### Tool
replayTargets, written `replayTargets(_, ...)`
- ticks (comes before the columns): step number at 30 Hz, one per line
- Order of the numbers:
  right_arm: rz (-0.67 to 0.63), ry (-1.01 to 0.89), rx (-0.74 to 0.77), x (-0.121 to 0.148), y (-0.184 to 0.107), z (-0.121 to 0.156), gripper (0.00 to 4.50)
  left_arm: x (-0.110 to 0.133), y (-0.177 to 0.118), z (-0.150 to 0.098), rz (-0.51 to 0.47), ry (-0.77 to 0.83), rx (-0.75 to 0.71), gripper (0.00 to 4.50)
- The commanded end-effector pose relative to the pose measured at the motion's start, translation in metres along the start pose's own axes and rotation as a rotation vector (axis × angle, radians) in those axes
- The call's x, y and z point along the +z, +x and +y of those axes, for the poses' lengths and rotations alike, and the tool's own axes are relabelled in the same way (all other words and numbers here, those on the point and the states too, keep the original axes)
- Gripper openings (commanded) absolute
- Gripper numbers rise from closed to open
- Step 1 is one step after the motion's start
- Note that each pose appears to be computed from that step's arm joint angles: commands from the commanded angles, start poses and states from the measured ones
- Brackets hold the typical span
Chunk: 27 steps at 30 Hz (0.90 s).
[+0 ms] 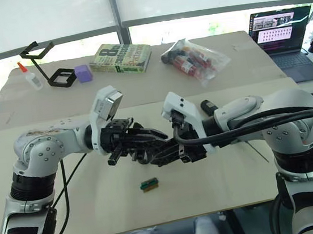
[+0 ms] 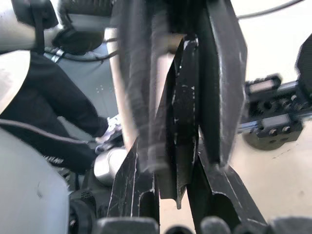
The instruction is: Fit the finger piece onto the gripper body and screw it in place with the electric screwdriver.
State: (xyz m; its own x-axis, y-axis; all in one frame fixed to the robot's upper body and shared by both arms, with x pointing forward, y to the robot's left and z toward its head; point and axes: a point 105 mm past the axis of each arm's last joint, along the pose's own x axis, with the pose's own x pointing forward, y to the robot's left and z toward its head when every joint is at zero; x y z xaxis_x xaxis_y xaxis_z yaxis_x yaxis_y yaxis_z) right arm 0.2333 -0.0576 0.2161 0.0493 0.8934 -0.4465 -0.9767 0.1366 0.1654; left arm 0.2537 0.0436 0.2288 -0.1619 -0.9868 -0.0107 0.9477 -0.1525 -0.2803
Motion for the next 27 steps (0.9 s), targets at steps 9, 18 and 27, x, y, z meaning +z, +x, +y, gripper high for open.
replayTargets(9,-0.261,-0.226,0.047,-0.002,-0.008,0.009,0.38,0.015,-0.108,0.039,-0.067,0.517,0.347,4.50)
replayTargets(18,-0.415,-0.330,0.058,0.005,-0.005,0.003,0.38,-0.077,-0.142,0.067,0.162,0.598,0.465,4.50)
replayTargets(27,-0.425,-0.355,0.084,0.008,-0.004,0.006,0.38,-0.122,-0.107,0.085,0.206,0.468,0.386,4.50)
